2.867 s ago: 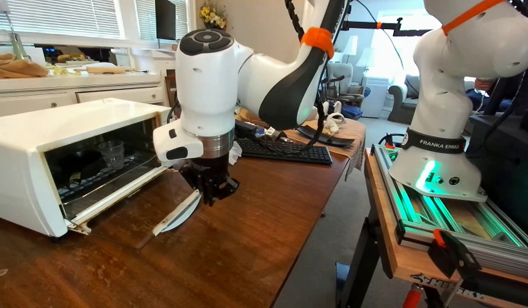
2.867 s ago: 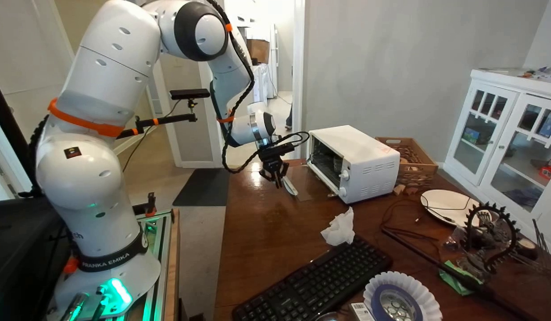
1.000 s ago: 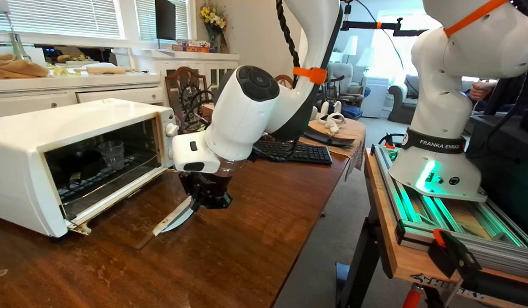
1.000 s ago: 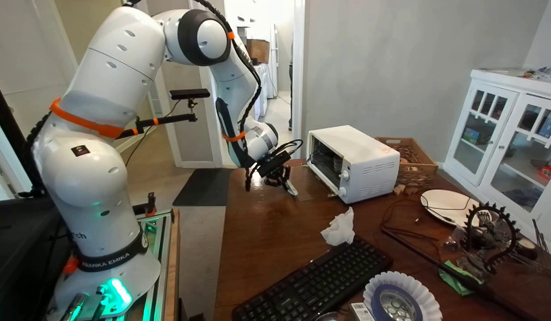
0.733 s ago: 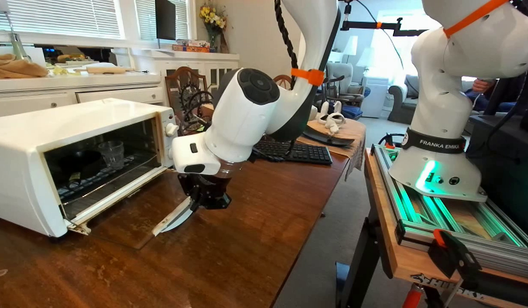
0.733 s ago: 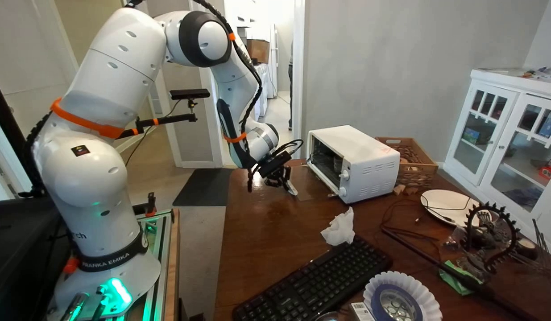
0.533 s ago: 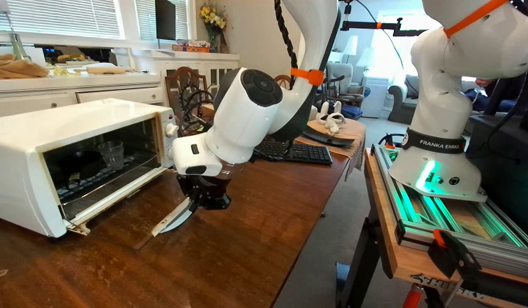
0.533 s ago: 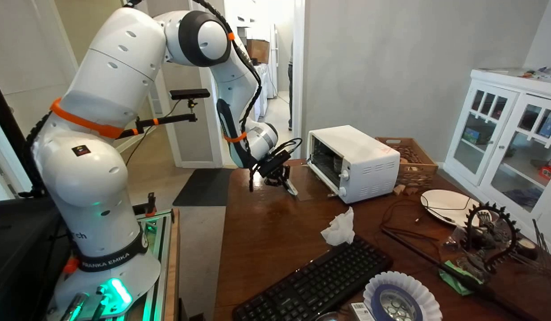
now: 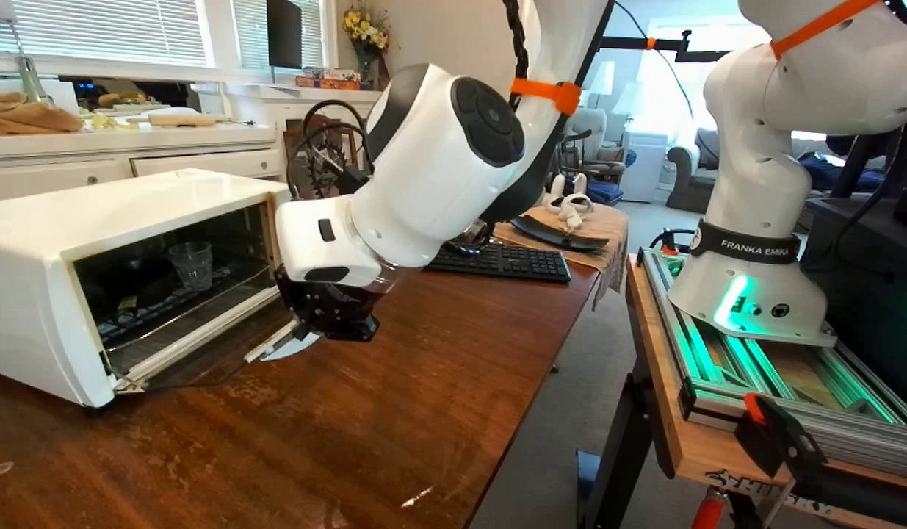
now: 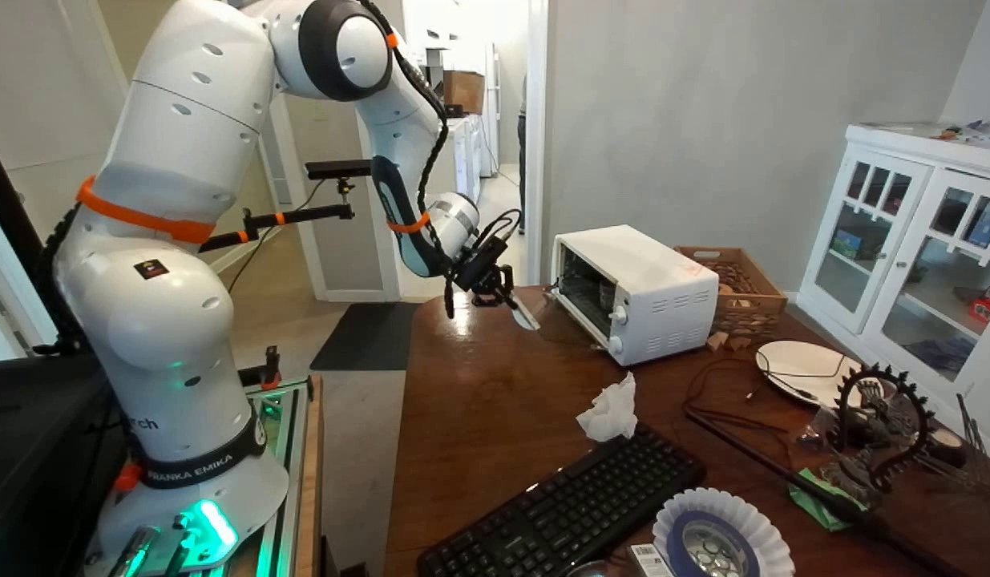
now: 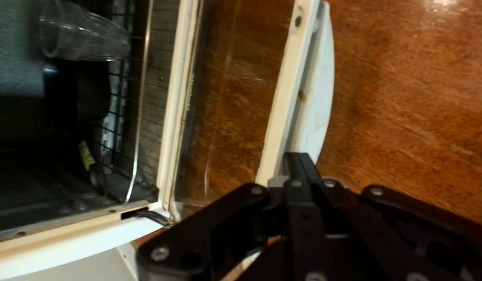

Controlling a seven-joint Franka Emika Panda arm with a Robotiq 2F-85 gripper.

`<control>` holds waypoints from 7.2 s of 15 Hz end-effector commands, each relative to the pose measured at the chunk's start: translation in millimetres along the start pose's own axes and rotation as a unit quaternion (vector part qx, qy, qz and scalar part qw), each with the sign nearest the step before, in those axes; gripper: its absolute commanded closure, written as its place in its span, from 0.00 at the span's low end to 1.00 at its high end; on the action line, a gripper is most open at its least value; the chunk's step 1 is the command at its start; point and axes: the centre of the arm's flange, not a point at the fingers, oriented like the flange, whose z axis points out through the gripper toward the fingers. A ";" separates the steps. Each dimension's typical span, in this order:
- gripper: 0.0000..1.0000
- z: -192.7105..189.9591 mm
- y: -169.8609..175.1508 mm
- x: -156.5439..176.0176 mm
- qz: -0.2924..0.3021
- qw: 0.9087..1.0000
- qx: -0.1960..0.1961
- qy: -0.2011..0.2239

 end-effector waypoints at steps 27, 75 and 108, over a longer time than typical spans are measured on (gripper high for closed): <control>1.00 10.7 -11.4 -36.5 0.020 0.991 0.124 0.041; 1.00 -5.2 65.5 -48.1 -0.006 0.998 -0.027 -0.063; 1.00 64.0 -29.4 -110.0 -0.030 0.988 0.137 -0.057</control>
